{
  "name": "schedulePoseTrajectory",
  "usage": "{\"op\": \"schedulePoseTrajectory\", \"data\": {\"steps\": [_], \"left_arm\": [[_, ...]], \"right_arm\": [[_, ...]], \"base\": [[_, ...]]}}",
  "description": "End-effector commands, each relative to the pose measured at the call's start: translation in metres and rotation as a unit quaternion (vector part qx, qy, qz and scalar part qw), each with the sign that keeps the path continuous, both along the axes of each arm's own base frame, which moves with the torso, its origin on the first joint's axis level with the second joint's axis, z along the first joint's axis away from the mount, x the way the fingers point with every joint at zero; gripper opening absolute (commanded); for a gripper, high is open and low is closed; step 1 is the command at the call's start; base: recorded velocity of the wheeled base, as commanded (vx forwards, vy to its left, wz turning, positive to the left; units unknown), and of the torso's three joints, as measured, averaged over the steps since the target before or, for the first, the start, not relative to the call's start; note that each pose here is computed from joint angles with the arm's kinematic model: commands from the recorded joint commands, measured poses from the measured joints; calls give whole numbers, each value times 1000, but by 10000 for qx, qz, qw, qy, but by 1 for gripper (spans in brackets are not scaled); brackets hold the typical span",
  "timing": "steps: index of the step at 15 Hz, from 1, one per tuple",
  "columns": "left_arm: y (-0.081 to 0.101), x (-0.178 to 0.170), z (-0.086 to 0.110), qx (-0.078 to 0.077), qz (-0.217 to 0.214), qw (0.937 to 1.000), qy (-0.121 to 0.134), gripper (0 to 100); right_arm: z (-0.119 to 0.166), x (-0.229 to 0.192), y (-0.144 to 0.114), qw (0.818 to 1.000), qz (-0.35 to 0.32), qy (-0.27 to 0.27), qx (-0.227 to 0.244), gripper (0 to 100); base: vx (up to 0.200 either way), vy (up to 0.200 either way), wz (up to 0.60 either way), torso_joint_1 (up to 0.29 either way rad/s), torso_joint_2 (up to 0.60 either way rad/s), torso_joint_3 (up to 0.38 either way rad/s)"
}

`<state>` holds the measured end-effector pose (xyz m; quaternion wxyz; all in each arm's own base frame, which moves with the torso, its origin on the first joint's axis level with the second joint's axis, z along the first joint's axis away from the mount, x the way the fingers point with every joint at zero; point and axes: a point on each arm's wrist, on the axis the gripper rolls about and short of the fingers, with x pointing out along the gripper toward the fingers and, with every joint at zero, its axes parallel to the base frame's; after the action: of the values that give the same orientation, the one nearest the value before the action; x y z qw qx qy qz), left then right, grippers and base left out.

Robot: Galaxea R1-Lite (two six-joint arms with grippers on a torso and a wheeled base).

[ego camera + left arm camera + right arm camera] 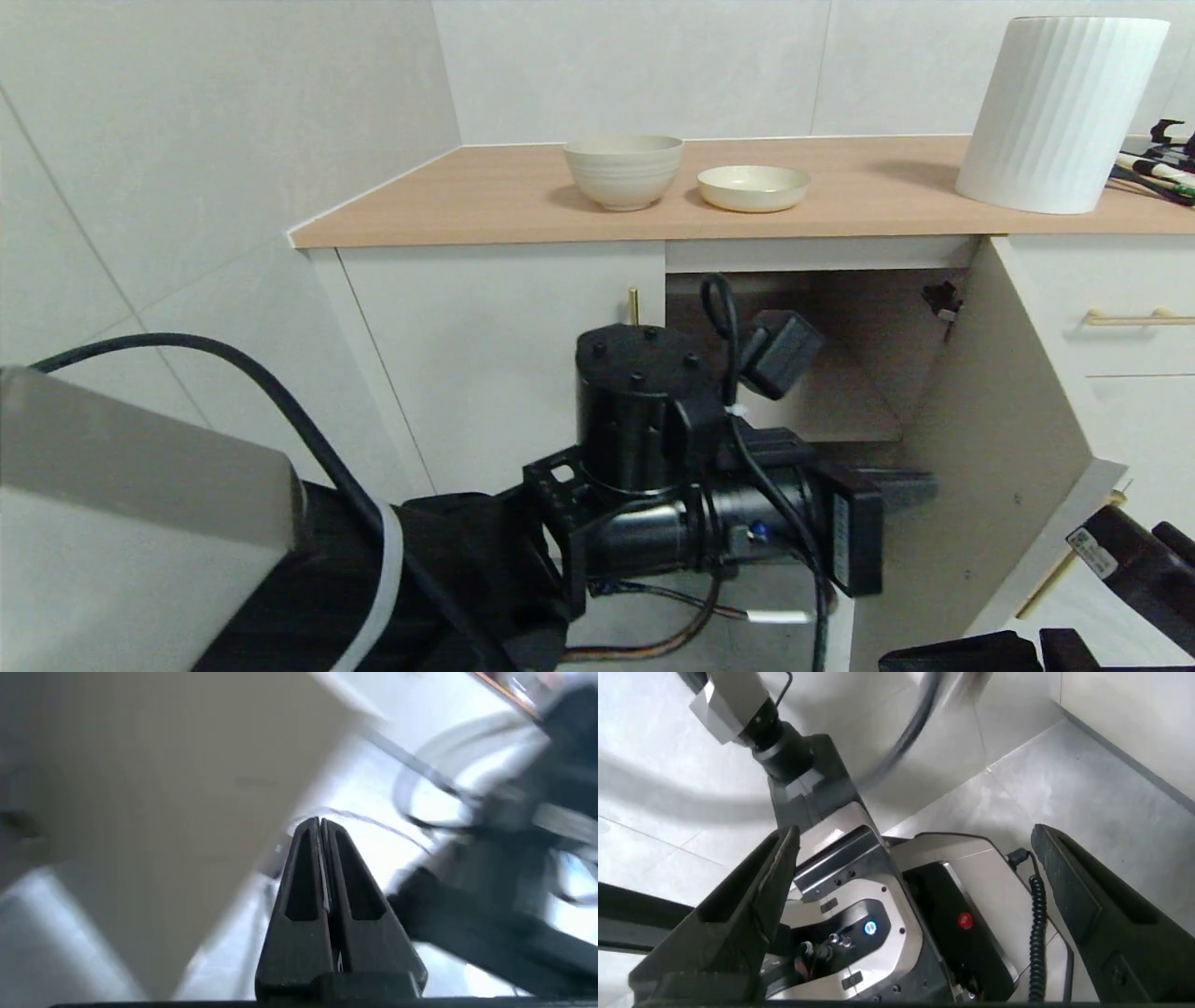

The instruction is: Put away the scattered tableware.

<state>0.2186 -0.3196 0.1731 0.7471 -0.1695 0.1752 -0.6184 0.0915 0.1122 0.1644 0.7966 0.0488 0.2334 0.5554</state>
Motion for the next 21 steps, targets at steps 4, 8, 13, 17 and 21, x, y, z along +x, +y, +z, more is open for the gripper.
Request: {"op": "schedulePoseTrajectory", "data": {"steps": [4, 8, 13, 17, 21], "left_arm": [[54, 46, 7, -22, 955, 9954, -12, 0], [128, 38, 18, 168, 1700, 9852, -109, 0], [213, 2, 37, 969, 2592, 9606, -263, 0], [232, -23, 49, 1138, 2733, 9552, -35, 0], [239, -29, 54, 1102, 2953, 9490, -116, 0]], "right_arm": [[1, -1, 0, 10000, 15, -22, 14, 100], [3, 16, 14, 9986, -472, -69, -207, 100], [27, 58, 34, 9855, -1625, -285, -407, 100], [61, 103, 28, 9700, -2369, -197, -501, 100], [70, 130, 32, 9613, -2675, -63, -656, 100]], "base": [[0, 0, 0, 0, 0, 0], [0, 0, 0, 0, 0, 0], [0, 0, 0, 0, 0, 0], [0, 0, 0, 0, 0, 0], [0, 0, 0, 0, 0, 0]]}}
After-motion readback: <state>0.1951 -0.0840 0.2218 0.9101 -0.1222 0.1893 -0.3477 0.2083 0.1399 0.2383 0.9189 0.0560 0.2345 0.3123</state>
